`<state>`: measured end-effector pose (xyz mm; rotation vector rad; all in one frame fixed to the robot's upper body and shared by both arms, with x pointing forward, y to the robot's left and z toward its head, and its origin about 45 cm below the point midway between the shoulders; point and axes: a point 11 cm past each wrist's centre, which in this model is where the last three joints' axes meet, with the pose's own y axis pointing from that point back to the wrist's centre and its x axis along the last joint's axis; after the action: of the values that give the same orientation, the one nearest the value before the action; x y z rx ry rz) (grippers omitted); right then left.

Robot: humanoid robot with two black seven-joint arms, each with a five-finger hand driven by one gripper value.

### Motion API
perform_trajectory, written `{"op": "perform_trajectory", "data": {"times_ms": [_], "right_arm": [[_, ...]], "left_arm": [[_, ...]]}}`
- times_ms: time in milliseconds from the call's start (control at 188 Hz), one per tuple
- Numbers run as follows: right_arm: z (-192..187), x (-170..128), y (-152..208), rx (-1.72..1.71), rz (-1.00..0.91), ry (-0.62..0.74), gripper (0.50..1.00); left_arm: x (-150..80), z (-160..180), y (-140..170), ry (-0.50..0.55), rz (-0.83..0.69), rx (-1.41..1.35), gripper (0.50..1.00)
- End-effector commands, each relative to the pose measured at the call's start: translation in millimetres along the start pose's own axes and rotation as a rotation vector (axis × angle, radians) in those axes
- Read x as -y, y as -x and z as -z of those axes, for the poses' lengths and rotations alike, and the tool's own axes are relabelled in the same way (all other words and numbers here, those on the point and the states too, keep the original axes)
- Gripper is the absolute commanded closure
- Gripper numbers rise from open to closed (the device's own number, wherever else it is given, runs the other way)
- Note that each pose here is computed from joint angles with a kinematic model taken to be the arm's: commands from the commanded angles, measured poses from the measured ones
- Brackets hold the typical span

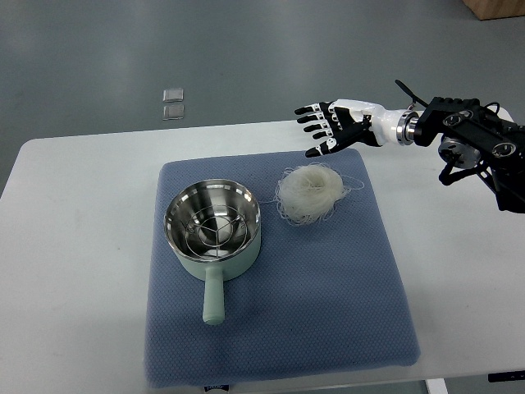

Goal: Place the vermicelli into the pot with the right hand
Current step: 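Lower the right hand onto the vermicelli and close fingers around it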

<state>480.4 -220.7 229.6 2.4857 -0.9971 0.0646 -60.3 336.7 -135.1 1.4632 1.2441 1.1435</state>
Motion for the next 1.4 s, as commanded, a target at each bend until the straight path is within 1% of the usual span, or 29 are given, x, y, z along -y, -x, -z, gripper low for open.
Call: {"op": "perform_trajectory", "data": {"times_ms": [0, 112, 218, 324, 377, 659, 718, 819, 1047, 1153, 1393], "right_arm": [[7.1, -3.8, -1.5, -0.095, 0.017, 0.017, 0.574], [17.4, -2.5, 8.5, -0.255, 0.07, 0.045, 0.574], [11.6, -5.5, 10.2, -0.439, 0.099, 0.123, 0.574], [4.8, -4.6, 16.0, -0.591, 0.141, 0.174, 0.574], [7.3, -3.5, 16.9, -0.638, 0.153, 0.185, 0.574], [-6.4, 1.6, 25.8, -0.704, 0.184, 0.24, 0.574], [-6.9, 4.8, 28.7, -0.705, 0.18, 0.234, 0.574], [-8.1, 16.3, 45.5, -0.707, 0.203, 0.217, 0.574], [-12.1, 26.7, 50.7, -0.745, 0.163, 0.214, 0.574], [-22.3, 26.2, 52.4, -0.772, 0.17, 0.241, 0.574], [-28.2, 27.7, 58.2, -0.795, 0.191, 0.257, 0.576]], "left_arm": [[0.0, 0.1, 0.0, 0.0, 0.0, 0.0, 0.5], [0.0, 0.1, 0.0, 0.0, 0.0, 0.0, 0.5], [0.0, 0.1, 0.0, 0.0, 0.0, 0.0, 0.5], [0.0, 0.1, 0.0, 0.0, 0.0, 0.0, 0.5], [0.0, 0.1, 0.0, 0.0, 0.0, 0.0, 0.5], [0.0, -0.1, 0.0, 0.001, 0.0, 0.0, 0.5], [0.0, 0.1, 0.0, 0.0, 0.0, 0.0, 0.5], [0.0, 0.1, 0.0, 0.0, 0.0, 0.0, 0.5], [0.0, 0.1, 0.0, 0.0, 0.0, 0.0, 0.5], [0.0, 0.1, 0.0, 0.0, 0.0, 0.0, 0.5], [0.0, -0.1, 0.0, 0.001, 0.0, 0.0, 0.5]]}}
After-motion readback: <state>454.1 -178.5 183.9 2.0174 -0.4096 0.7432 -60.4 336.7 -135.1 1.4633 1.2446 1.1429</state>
